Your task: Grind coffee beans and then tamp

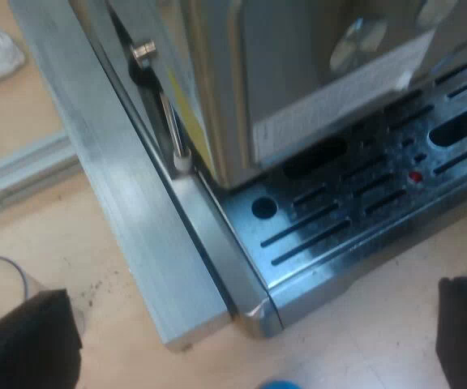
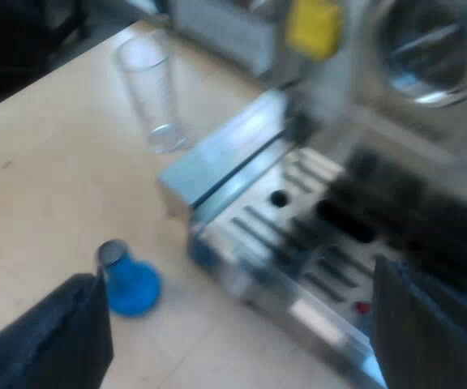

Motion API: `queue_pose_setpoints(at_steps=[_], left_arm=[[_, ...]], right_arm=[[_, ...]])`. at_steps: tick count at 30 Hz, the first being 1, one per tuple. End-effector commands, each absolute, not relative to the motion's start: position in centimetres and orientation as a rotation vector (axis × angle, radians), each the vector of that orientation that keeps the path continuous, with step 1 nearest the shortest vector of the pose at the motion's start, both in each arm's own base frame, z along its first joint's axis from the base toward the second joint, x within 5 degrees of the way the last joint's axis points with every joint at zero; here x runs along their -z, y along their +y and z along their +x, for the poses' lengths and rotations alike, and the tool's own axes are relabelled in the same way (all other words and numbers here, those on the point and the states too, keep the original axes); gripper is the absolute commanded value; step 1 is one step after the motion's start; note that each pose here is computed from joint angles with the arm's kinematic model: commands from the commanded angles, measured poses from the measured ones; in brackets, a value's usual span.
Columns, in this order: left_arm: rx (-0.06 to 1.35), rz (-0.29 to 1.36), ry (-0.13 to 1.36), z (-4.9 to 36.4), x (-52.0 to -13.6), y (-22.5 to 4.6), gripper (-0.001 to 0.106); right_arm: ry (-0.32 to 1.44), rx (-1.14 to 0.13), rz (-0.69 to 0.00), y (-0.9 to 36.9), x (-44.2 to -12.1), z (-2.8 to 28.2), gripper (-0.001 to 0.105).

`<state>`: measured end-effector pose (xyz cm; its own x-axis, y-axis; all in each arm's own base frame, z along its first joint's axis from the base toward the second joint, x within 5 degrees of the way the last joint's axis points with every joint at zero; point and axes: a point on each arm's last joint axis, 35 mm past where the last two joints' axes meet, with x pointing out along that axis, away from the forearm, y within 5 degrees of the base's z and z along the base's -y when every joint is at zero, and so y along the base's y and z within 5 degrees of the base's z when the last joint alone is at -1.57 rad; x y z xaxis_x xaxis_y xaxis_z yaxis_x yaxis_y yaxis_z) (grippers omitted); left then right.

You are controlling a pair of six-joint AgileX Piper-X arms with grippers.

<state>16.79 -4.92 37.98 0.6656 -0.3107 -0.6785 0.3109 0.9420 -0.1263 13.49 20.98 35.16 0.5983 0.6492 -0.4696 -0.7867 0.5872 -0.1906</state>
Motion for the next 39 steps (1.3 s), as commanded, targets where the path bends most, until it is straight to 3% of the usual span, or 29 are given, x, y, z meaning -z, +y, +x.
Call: queue_pose_setpoints(at_steps=[1, 5, 14, 19, 23, 30, 39], left_arm=[[0.345, -0.018, 0.707, 16.3, -40.3, -4.8, 0.090], [0.344, -0.024, 0.656, 16.1, -41.9, -4.7, 0.090], [0.166, -0.129, 0.629, 16.9, -42.6, -1.4, 0.090], [0.099, -0.146, 0.628, 16.9, -42.5, -0.3, 0.090], [0.088, -0.138, 0.633, 16.7, -42.5, -0.3, 0.090], [0.081, -0.133, 0.602, 15.8, -43.0, -0.2, 0.090], [0.087, -0.136, 0.511, 12.0, -44.4, -0.3, 0.090]], right_arm=[[0.395, -0.793, -0.416, 19.3, -37.0, 14.3, 0.069], [0.448, -0.706, -0.414, 17.5, -38.2, 15.6, 0.069], [0.596, -0.488, -0.321, 10.7, -38.8, 19.1, 0.069], [0.665, -0.350, -0.336, 6.9, -38.7, 19.3, 0.069], [0.690, -0.254, -0.326, 4.4, -38.9, 18.8, 0.069], [0.668, -0.170, -0.221, 0.5, -38.9, 17.3, 0.069], [0.551, -0.113, -0.282, -0.3, -39.9, 13.0, 0.069]])
